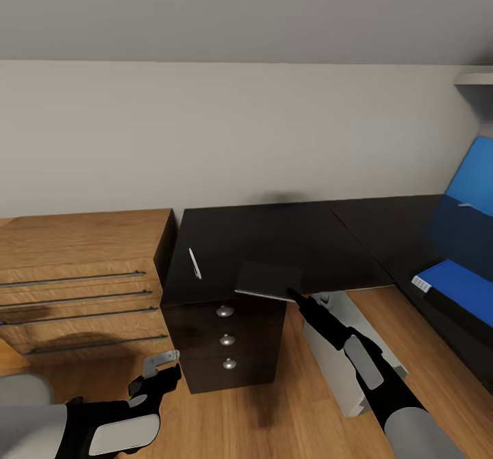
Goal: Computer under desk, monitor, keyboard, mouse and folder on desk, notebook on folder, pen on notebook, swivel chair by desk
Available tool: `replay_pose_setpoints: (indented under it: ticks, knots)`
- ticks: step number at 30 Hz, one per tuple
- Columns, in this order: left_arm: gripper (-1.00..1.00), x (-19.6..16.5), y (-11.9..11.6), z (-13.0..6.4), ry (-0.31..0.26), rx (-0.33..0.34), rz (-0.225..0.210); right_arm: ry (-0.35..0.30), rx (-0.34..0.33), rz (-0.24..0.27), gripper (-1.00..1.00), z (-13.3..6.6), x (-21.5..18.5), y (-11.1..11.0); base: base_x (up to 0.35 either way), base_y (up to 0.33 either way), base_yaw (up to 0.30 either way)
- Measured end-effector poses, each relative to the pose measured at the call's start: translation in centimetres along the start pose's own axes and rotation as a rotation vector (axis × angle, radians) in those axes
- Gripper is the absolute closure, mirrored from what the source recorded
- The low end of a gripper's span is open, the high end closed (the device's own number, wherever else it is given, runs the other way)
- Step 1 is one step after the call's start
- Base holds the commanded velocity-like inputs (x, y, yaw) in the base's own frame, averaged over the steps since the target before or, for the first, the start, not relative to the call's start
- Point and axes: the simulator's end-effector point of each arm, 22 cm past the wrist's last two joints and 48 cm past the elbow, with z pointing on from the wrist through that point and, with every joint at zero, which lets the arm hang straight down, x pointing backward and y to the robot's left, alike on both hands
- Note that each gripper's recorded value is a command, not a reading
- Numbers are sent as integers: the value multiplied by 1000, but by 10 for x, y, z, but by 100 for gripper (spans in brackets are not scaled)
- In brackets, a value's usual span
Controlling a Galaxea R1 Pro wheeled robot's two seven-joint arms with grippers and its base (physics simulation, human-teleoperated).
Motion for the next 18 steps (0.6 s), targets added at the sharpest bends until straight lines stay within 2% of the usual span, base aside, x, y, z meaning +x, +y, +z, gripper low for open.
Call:
replay_pose_setpoints:
  ticks: [18]
  knots:
    - [-100,-18,-8,-25,1,14,15,-40,-76,-76,100,-14,-27,70,0,0,0]
